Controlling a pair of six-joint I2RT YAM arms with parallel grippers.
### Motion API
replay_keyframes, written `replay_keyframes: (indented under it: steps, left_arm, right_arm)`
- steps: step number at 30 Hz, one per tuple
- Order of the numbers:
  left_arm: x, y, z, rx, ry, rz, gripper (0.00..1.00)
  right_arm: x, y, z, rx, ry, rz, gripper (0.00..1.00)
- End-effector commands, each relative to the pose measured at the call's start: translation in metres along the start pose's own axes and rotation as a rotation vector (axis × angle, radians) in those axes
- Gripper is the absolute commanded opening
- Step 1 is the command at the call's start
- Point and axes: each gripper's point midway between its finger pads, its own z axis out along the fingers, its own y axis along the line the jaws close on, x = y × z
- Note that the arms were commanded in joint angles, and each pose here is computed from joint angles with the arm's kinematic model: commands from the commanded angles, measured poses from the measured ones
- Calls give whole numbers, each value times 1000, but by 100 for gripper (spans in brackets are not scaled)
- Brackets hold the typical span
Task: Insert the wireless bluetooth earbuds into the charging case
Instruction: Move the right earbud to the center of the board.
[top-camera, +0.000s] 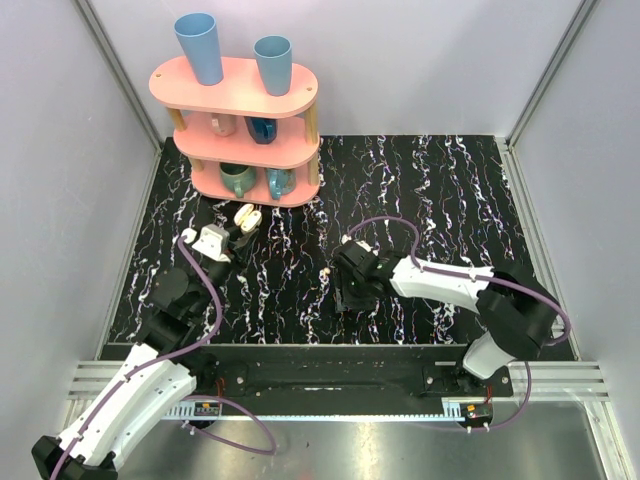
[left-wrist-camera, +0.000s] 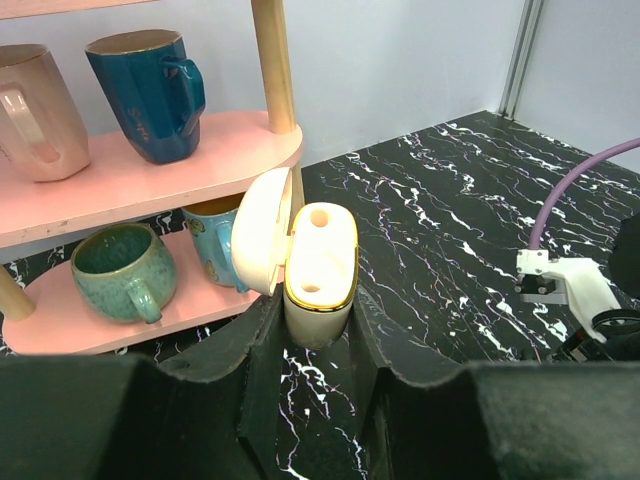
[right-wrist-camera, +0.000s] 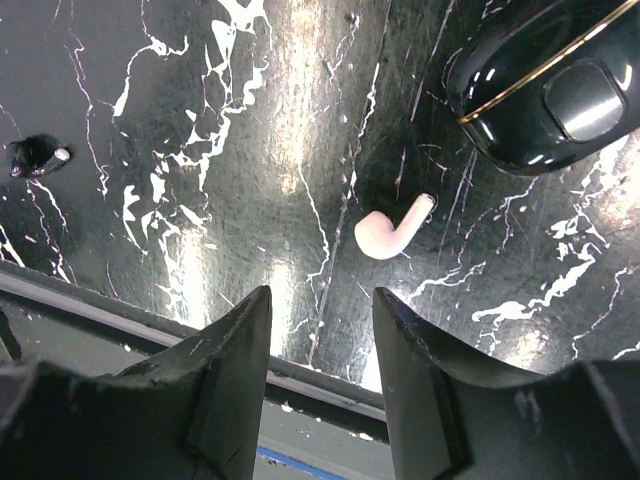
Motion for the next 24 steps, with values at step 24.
replay_keyframes:
  steps: [24]
  left_arm:
    - [-31,3,-1,-16,-66,-14,0]
  right_arm:
    - [-86,53,25,-34,-220,-215,53]
